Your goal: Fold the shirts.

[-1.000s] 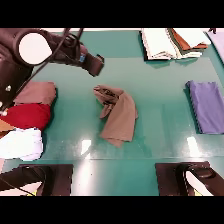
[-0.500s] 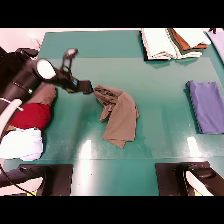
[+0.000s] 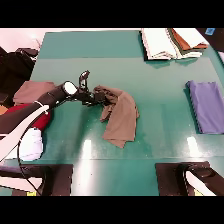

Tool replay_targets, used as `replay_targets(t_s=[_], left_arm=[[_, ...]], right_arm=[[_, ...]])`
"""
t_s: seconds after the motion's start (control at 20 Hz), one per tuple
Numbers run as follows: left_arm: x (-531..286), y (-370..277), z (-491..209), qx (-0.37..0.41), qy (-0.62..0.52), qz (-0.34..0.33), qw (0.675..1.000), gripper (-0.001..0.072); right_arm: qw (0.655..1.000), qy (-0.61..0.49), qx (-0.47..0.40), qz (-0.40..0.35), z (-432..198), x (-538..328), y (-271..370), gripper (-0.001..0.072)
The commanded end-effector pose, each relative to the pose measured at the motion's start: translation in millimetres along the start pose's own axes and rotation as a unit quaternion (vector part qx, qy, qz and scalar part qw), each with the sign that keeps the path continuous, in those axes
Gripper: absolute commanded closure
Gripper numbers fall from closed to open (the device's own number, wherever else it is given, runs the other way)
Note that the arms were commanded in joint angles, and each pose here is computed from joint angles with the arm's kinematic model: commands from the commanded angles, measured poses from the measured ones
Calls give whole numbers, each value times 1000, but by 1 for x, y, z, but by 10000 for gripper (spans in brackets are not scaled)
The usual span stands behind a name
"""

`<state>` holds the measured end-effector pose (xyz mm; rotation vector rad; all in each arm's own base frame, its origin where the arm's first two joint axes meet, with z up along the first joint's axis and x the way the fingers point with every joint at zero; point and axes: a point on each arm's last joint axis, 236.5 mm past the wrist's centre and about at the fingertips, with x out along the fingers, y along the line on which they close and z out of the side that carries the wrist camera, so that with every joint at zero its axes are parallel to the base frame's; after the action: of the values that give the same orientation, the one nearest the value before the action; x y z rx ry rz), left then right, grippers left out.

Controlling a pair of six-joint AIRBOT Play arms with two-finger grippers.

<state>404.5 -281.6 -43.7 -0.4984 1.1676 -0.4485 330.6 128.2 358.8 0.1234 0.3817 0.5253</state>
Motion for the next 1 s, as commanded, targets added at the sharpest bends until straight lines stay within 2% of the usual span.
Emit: replay_targets(t_s=[0.0,0.05,0.1,0.25,0.4,0.45,0.5,0.55,0.7,0.95], left_arm=[[13,4,12,-19,-30,-2,999,296],[11,6,18,-18,-38,0,999,505],[7,6,24,-17,-41,-1,999,677],[-22,5,51,20,-43,-4,999,677],[-55,8,72,62,-42,1,997,676],[-61,10,75,74,-39,4,996,676],[-65,13,76,76,-40,9,996,677],[-65,13,76,77,-39,10,996,676],[-65,13,76,78,-39,11,996,677],[-65,16,72,83,-29,16,996,676]], right_arm=[[999,41,9,6,-18,14,-5,693],[998,59,11,8,-26,16,-5,694],[997,81,12,10,-37,18,-6,694],[984,173,41,22,-97,31,-12,694],[949,293,116,25,-200,49,-24,691],[934,325,144,23,-239,56,-28,554],[920,350,173,25,-275,64,-29,256],[903,370,214,37,-309,74,-21,176],[867,399,287,78,-379,109,18,180],[857,430,272,88,-431,159,69,209]])
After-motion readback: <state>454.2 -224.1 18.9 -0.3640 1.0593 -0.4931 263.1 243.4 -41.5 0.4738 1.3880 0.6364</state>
